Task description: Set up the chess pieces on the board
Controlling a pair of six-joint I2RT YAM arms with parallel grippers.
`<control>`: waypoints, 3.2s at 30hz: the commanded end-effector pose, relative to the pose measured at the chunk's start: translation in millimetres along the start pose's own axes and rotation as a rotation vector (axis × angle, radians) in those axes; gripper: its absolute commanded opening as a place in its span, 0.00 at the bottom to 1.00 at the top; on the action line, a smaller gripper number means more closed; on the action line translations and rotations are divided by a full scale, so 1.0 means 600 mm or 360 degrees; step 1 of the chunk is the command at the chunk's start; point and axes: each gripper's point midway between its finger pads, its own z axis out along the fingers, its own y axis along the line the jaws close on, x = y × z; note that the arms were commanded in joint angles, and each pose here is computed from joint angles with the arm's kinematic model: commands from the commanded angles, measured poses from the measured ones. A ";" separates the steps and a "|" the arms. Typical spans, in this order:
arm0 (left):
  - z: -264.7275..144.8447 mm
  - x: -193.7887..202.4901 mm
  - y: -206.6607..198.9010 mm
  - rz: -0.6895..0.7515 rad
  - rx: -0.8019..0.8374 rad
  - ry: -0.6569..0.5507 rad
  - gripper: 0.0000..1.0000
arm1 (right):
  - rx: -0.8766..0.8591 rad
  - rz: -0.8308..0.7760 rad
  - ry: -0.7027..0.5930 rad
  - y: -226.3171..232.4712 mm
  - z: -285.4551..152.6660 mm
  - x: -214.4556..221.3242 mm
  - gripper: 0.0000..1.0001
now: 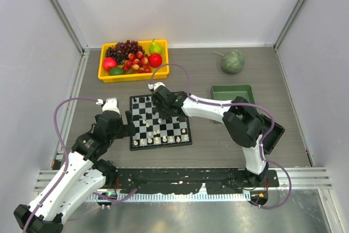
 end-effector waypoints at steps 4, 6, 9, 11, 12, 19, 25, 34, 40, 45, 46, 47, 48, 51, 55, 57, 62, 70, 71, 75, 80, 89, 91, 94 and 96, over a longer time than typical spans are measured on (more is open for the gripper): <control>0.000 -0.006 0.003 -0.0033 -0.0023 -0.0030 1.00 | -0.0001 -0.0007 -0.0084 0.003 -0.011 -0.036 0.15; 0.001 -0.007 0.003 -0.0031 -0.0022 -0.0032 1.00 | -0.0006 -0.0005 -0.0098 0.003 -0.019 -0.040 0.12; 0.001 -0.006 0.004 -0.0033 -0.0023 -0.0030 0.99 | -0.0022 0.0000 -0.0115 0.003 -0.036 -0.042 0.11; 0.001 -0.006 0.003 -0.0036 -0.0020 -0.0031 1.00 | -0.0057 0.0013 -0.0145 0.008 -0.057 -0.047 0.10; 0.001 -0.006 0.003 -0.0038 -0.0020 -0.0031 1.00 | -0.0058 0.0022 -0.0140 0.006 -0.060 -0.041 0.11; 0.002 -0.006 0.000 -0.0037 -0.0008 -0.0027 1.00 | -0.0181 0.0076 -0.0181 0.024 -0.111 -0.020 0.10; 0.002 -0.007 -0.004 -0.0047 0.0007 -0.0030 1.00 | -0.0161 0.0120 -0.0157 0.011 -0.126 0.020 0.10; 0.004 -0.008 -0.009 -0.0053 0.0025 -0.0026 1.00 | -0.0146 0.0139 -0.0079 0.005 -0.119 0.067 0.11; 0.002 -0.009 -0.007 -0.0056 0.0024 -0.0034 1.00 | -0.0102 0.0126 -0.0058 -0.004 -0.117 0.076 0.11; 0.003 -0.008 -0.009 -0.0057 0.0026 -0.0028 1.00 | -0.0104 0.0121 -0.0024 -0.005 -0.114 0.088 0.11; 0.004 -0.008 -0.009 -0.0054 0.0028 -0.0027 1.00 | -0.0101 0.0123 -0.0017 -0.006 -0.114 0.091 0.11; 0.005 -0.008 -0.010 -0.0056 0.0028 -0.0027 0.99 | -0.0099 0.0128 -0.0018 -0.007 -0.114 0.092 0.11; 0.004 -0.007 -0.010 -0.0056 0.0029 -0.0024 1.00 | -0.0098 0.0118 -0.0008 -0.007 -0.114 0.097 0.11; 0.005 -0.009 -0.011 -0.0052 0.0031 -0.0028 1.00 | -0.0090 0.0123 0.0002 -0.010 -0.114 0.103 0.11; 0.005 -0.010 -0.011 -0.0055 0.0031 -0.0028 1.00 | -0.0080 0.0119 0.0010 -0.012 -0.114 0.107 0.10; 0.005 -0.011 -0.011 -0.0053 0.0032 -0.0030 1.00 | -0.0077 0.0122 0.0004 -0.013 -0.116 0.105 0.10; 0.003 -0.013 -0.011 -0.0055 0.0032 -0.0035 0.99 | -0.0078 0.0110 0.0007 -0.014 -0.121 0.108 0.10; 0.005 -0.014 -0.017 -0.0069 0.0055 -0.0041 0.99 | -0.0097 0.0094 0.0045 -0.011 -0.112 0.120 0.11; 0.007 -0.013 -0.018 -0.0071 0.0056 -0.0038 1.00 | -0.0097 0.0096 0.0045 -0.011 -0.111 0.119 0.12; 0.006 -0.012 -0.015 -0.0063 0.0045 -0.0033 1.00 | -0.0097 0.0101 0.0045 -0.010 -0.111 0.119 0.16; 0.004 -0.016 -0.016 -0.0069 0.0053 -0.0048 0.99 | -0.0117 0.0093 0.0019 -0.006 -0.118 0.108 0.21; -0.005 -0.050 -0.028 -0.0064 0.0074 -0.0105 0.99 | -0.0130 0.0076 -0.0047 -0.001 -0.140 0.075 0.31; -0.012 -0.073 -0.034 -0.0067 0.0084 -0.0146 1.00 | -0.0137 0.0073 -0.0094 0.003 -0.151 0.053 0.32; -0.028 -0.131 -0.052 -0.0095 0.0126 -0.0258 1.00 | -0.0153 0.0083 -0.0209 0.011 -0.170 0.002 0.35; -0.040 -0.181 -0.060 -0.0126 0.0138 -0.0332 1.00 | -0.0176 0.0085 -0.0280 0.022 -0.182 -0.034 0.36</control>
